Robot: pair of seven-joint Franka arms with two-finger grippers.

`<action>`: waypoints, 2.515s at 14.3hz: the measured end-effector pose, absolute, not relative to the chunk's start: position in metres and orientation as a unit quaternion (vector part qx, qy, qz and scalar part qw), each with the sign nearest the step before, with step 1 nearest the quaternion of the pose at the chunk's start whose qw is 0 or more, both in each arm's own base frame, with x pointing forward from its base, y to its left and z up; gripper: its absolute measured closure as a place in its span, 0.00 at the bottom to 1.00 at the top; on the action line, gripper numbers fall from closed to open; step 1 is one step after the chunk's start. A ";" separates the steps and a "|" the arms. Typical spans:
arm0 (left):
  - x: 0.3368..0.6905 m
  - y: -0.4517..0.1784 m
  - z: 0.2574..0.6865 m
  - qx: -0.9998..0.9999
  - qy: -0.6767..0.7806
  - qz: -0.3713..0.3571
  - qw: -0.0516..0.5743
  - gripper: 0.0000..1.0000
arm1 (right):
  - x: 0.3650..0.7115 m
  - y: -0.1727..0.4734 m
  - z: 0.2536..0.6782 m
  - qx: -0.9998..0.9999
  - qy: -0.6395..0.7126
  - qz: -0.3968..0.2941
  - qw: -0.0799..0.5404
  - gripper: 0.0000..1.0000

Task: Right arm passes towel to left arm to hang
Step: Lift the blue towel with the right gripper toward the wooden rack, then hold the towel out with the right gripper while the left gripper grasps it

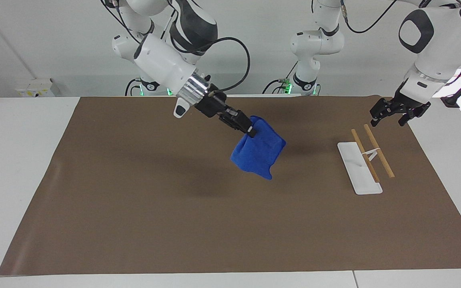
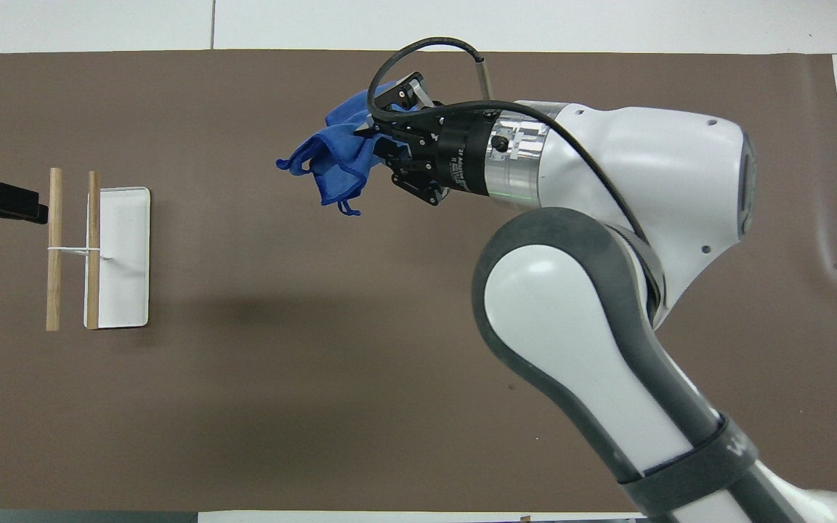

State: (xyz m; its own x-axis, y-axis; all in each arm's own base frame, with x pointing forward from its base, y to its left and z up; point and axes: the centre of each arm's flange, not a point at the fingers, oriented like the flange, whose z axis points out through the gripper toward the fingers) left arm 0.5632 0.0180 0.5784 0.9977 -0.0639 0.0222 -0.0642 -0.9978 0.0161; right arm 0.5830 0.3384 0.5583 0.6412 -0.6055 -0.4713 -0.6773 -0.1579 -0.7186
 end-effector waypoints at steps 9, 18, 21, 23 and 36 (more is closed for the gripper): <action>0.563 0.013 0.578 0.999 -0.036 0.011 0.008 0.00 | 0.554 0.400 0.542 -0.704 0.462 0.062 0.536 0.85; 0.569 -0.019 0.581 0.994 0.076 0.028 0.070 0.00 | 0.535 0.425 0.542 -0.714 0.446 0.075 0.535 0.85; 0.569 -0.049 0.577 0.974 0.183 0.006 0.132 0.00 | 0.535 0.425 0.541 -0.714 0.446 0.075 0.534 0.85; 0.570 -0.069 0.569 0.954 0.245 -0.018 0.169 0.00 | 0.535 0.425 0.541 -0.714 0.447 0.075 0.534 0.85; 0.564 -0.149 0.543 0.845 0.479 -0.080 0.223 0.87 | 0.537 0.424 0.537 -0.714 0.449 0.074 0.532 0.85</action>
State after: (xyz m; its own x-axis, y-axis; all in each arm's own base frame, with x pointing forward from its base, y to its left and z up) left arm 0.5638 -0.1494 0.5432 0.5278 0.7744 -0.3490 0.8457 -0.4408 0.3007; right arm 0.5374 0.4235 0.5367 0.5853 -0.5630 -0.5835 -0.7201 -0.0302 -0.6932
